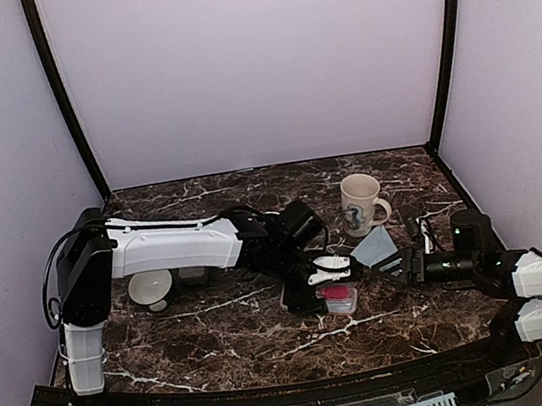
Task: Organize the sunglasses
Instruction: Place the sunglasses in the sunglasses case, then adjust the sunglasses in the sunglasses case.
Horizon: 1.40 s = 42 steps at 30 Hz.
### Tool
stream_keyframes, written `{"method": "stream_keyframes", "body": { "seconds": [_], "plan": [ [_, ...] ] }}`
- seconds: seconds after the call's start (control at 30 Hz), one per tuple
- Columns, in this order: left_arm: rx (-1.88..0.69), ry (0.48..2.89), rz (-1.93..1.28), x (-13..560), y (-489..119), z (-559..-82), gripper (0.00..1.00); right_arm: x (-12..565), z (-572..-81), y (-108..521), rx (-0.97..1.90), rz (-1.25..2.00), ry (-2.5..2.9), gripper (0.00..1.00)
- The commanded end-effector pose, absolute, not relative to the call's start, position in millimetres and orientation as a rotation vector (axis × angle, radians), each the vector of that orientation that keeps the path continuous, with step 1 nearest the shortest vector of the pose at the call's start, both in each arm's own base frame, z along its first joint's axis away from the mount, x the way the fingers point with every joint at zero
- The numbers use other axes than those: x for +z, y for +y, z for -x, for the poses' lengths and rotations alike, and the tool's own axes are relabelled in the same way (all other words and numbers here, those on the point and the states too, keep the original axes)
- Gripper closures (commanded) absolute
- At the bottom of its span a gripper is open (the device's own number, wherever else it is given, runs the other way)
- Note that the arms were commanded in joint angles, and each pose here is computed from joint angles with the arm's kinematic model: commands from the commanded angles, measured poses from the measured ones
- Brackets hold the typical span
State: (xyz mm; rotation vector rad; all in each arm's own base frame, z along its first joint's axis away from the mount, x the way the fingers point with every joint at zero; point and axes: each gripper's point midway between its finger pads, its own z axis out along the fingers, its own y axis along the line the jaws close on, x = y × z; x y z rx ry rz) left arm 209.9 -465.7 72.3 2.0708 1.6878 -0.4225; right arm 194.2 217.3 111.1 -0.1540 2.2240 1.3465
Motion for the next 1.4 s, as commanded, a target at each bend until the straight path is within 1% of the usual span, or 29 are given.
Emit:
{"method": "stream_keyframes", "body": {
  "seconds": [0.0, 0.17, 0.63, 0.9, 1.37],
  "plan": [
    [-0.351, 1.599, -1.998, 96, -476, -220, 0.25, 109, -193, 218, 1.337, 0.171, 2.208, 0.21],
    [-0.280, 1.576, -2.001, 89, -480, -221, 0.23, 109, -193, 218, 1.340, 0.170, 2.206, 0.21],
    [-0.220, 1.575, -2.032, 69, -485, -218, 0.16, 108, -192, 217, 1.344, 0.166, 2.206, 0.21],
    [-0.203, 1.579, -2.062, 58, -483, -217, 0.16, 107, -191, 217, 1.344, 0.160, 2.205, 0.21],
    [-0.201, 1.581, -2.096, 47, -485, -215, 0.20, 107, -191, 216, 1.346, 0.160, 2.203, 0.21]
  ]
}}
